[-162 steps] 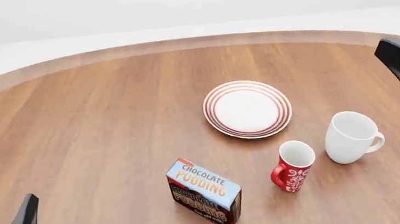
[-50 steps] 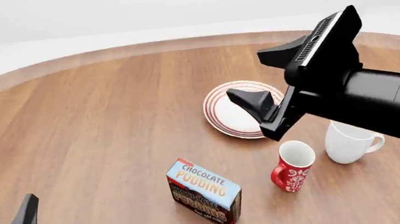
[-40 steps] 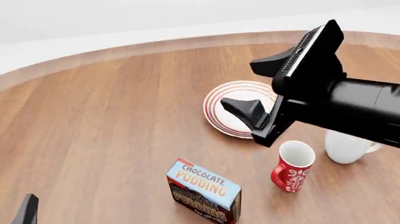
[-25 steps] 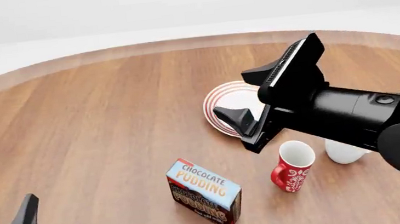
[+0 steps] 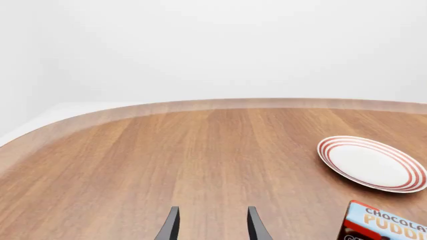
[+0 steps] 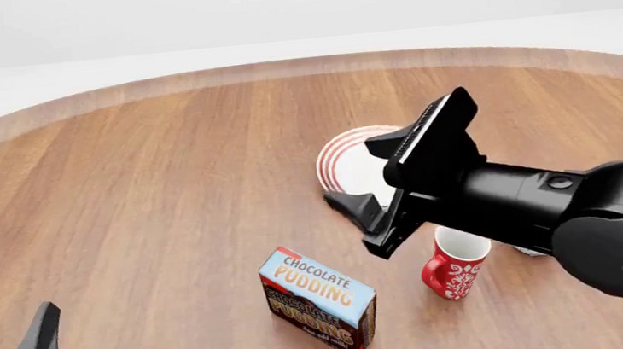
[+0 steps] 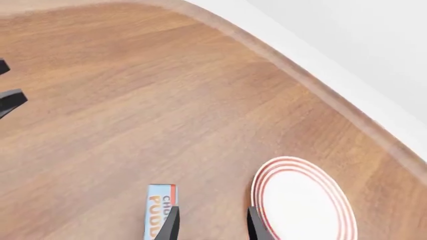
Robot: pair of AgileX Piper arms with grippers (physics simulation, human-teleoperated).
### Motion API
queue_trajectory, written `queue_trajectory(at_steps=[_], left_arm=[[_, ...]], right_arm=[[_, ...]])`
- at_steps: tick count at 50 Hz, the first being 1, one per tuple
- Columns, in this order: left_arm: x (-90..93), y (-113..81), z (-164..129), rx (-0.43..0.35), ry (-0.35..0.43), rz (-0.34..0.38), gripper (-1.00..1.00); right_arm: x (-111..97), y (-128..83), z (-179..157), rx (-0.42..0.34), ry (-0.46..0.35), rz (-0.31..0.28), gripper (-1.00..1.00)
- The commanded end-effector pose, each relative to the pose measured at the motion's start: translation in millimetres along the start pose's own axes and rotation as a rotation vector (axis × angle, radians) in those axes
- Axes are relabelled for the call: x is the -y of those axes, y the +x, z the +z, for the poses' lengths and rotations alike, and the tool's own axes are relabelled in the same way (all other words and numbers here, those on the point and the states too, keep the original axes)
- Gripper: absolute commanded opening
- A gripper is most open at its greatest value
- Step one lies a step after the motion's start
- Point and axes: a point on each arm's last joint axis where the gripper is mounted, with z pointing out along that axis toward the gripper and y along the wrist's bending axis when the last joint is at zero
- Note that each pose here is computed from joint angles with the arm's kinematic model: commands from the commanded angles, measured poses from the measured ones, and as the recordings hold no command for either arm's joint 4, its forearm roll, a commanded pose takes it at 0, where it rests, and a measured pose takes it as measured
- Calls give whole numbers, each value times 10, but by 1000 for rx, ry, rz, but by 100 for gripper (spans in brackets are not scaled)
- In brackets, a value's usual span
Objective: Put the chocolate pudding to the right of the plate.
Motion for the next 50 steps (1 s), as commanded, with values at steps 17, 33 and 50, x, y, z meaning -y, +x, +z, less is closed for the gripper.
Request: queue_trajectory(at_steps=[17, 33, 50], left_arm=[[0, 0, 0, 0, 0, 0, 100], [0, 0, 0, 0, 0, 0, 100], [0, 0, 0, 0, 0, 0, 100]], right_arm=[[-157, 114, 240, -36, -52, 7, 100], [-251, 194, 372, -50, -77, 18, 100], [-368, 285, 461, -62, -108, 37, 100]])
